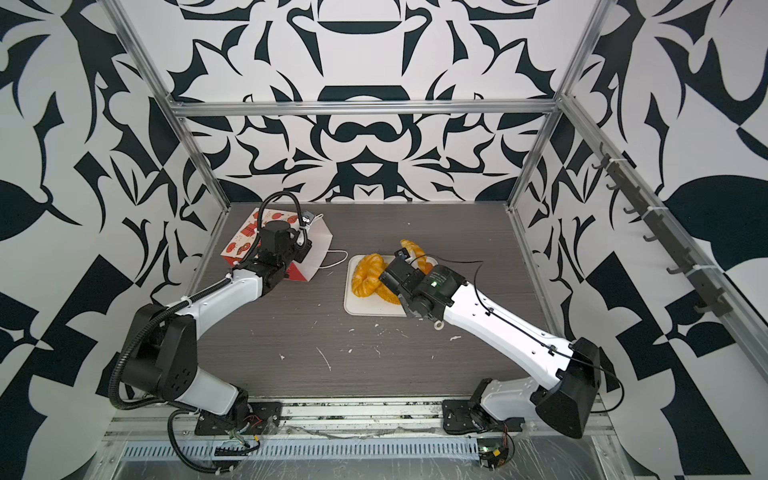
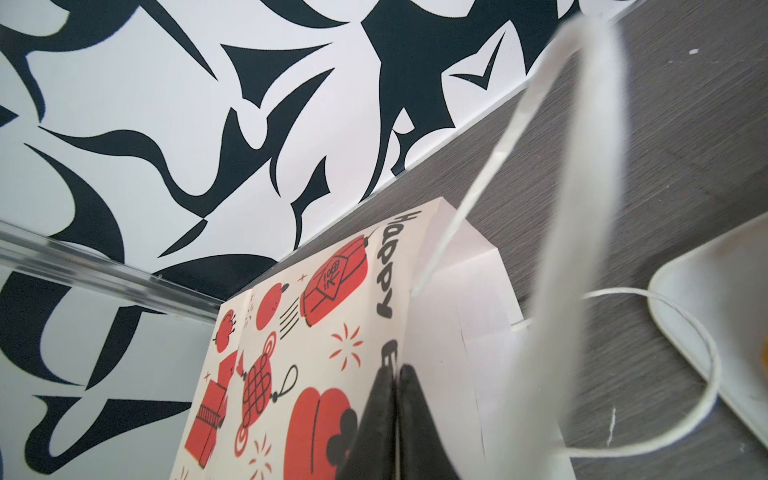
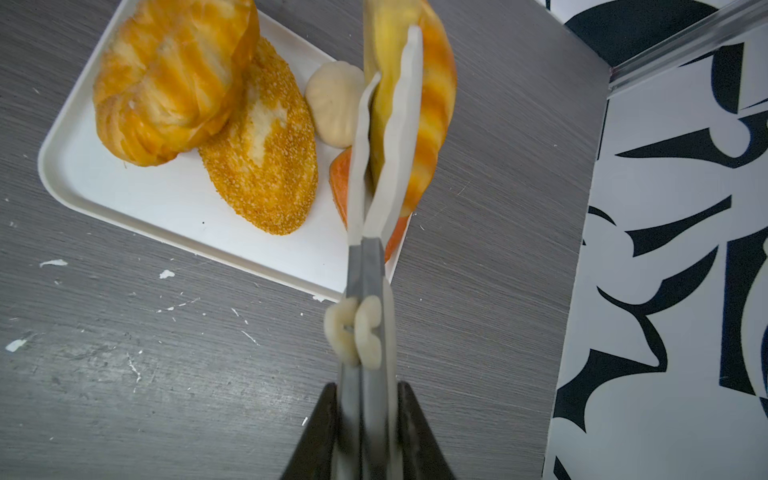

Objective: Take the fake bread out of the paper bag
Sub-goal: 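Carry the yellow bread over the tray and lower it beside the orange pastry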

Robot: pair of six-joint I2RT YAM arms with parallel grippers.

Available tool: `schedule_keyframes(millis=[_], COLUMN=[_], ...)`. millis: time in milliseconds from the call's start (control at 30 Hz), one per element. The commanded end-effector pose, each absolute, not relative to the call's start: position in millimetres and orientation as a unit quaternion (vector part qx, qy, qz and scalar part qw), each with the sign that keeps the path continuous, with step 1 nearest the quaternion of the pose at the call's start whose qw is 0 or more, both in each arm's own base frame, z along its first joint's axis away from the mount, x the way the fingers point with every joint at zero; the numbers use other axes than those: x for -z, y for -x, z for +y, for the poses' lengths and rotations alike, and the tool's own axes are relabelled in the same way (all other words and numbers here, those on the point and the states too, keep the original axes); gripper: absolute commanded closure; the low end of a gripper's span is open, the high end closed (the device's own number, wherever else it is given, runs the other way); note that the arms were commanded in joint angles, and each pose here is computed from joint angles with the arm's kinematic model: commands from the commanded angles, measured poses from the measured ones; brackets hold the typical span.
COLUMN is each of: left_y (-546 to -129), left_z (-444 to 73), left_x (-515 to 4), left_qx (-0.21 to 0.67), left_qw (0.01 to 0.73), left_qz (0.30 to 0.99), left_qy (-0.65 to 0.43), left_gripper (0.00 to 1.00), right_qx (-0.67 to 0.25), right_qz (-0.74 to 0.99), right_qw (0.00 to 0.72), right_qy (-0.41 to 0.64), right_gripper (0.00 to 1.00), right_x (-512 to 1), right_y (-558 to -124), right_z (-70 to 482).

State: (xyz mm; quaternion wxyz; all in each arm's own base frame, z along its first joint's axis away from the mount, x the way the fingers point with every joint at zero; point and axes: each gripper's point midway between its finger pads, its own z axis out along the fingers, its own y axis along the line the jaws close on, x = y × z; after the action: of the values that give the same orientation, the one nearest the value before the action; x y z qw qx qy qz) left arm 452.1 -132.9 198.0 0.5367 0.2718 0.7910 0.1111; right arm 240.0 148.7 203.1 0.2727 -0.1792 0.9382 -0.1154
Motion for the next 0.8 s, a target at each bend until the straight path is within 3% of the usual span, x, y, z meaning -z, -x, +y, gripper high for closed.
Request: schedule_keyframes(millis=[0,767], left_y=[-452,-449], left_z=[-133,-135], left_x=[-210,-212], left_qx=[-0.103,-0.094], left_qw=[0.559,0.566], left_qz=[0.781,0.777], left_qy=[-0.259,-0.258], left_gripper=[0.92,0.92], right_qx=[0.144,0.151], right_qz=[0.932,0.943], right_qw=[0.3,0.244], right_qy=[0.144,0.17], right_gripper=[1.0,1.0], right_x=[-223,-163], right_y=[-240,-214], right_z=[133,157])
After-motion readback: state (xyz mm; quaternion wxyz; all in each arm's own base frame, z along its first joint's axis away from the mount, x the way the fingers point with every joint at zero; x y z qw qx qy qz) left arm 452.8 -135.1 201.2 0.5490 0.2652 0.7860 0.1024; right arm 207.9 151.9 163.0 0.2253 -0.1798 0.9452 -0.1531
